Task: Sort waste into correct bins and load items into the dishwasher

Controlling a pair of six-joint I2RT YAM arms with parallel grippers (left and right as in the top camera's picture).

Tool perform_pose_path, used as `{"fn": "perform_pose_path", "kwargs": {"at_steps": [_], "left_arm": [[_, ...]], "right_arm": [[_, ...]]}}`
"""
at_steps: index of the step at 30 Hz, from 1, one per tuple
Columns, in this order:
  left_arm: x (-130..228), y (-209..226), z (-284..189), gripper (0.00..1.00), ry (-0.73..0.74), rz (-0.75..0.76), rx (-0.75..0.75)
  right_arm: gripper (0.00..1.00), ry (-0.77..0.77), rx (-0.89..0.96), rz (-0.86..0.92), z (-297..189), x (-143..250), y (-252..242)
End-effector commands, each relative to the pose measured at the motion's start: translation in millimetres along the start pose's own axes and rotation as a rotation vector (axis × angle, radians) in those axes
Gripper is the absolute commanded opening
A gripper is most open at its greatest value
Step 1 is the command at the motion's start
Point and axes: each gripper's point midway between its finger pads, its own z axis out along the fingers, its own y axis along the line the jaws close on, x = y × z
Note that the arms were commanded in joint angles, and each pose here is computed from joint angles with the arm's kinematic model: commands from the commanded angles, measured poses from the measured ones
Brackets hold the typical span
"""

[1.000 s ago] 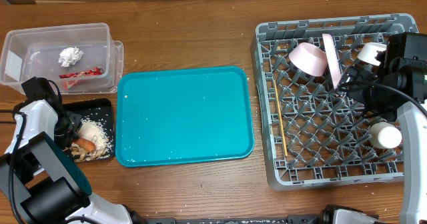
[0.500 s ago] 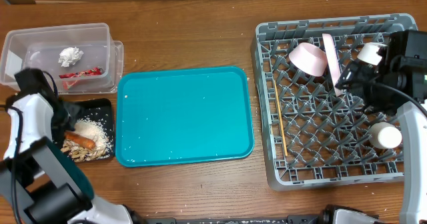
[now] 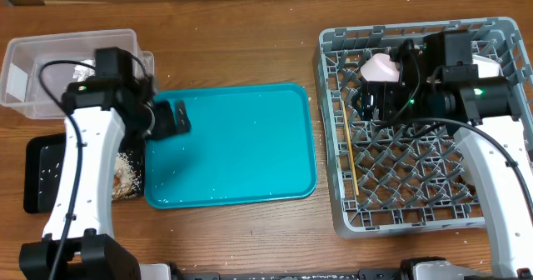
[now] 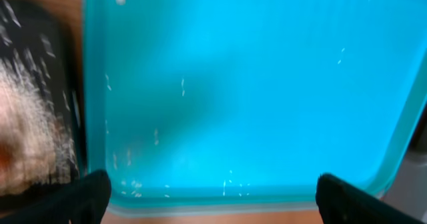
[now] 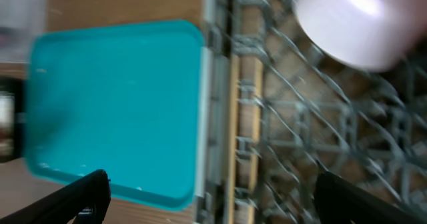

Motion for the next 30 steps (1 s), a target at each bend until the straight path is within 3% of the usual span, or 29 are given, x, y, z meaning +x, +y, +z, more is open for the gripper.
{"fn": "perform_pose_path", "kwargs": {"at_steps": [1, 4, 7, 11, 15, 18, 22, 26, 30], "left_arm": [[35.8, -1.3, -1.3, 1.00, 0.138, 0.053, -0.043], [57.3, -1.1, -9.0, 1.00, 0.203, 0.052, -0.052], [62.7, -3.8, -20.1, 1.00, 0.150, 0.069, -0.044], [67.1, -13.5, -40.8, 1.00, -0.067, 0.117, -0.006], [79.2, -22.6, -62.3, 1.00, -0.358, 0.198, 0.034], [92.4, -23.8, -76.8, 1.00, -0.551, 0.158, 0.099], [100.0, -25.2, -101.0, 1.00, -0.760, 0.179, 0.164], [117.7, -20.4, -109.1, 1.00, -0.799, 0.184, 0.176], [130.8, -14.3, -99.1, 1.00, -0.744, 0.177, 0.159]], "right_arm": [[1.00, -0.004, 0.144, 0.083, -6.2, 1.0, -26.4], [1.00, 0.007, 0.145, 0.094, -12.5, 8.3, -25.6], [1.00, -0.009, 0.146, 0.091, -22.6, 15.3, -23.8], [1.00, -0.109, 0.117, 0.067, -35.5, 23.9, -18.7], [1.00, -0.303, 0.088, 0.022, -51.2, 38.5, -15.9], [1.00, -0.463, 0.131, 0.002, -66.3, 51.4, -25.6], [1.00, -0.555, 0.125, -0.014, -76.2, 69.8, -26.4], [1.00, -0.505, 0.134, -0.004, -75.3, 93.1, -29.4], [1.00, -0.424, 0.149, 0.012, -66.4, 110.4, -34.1]]}}
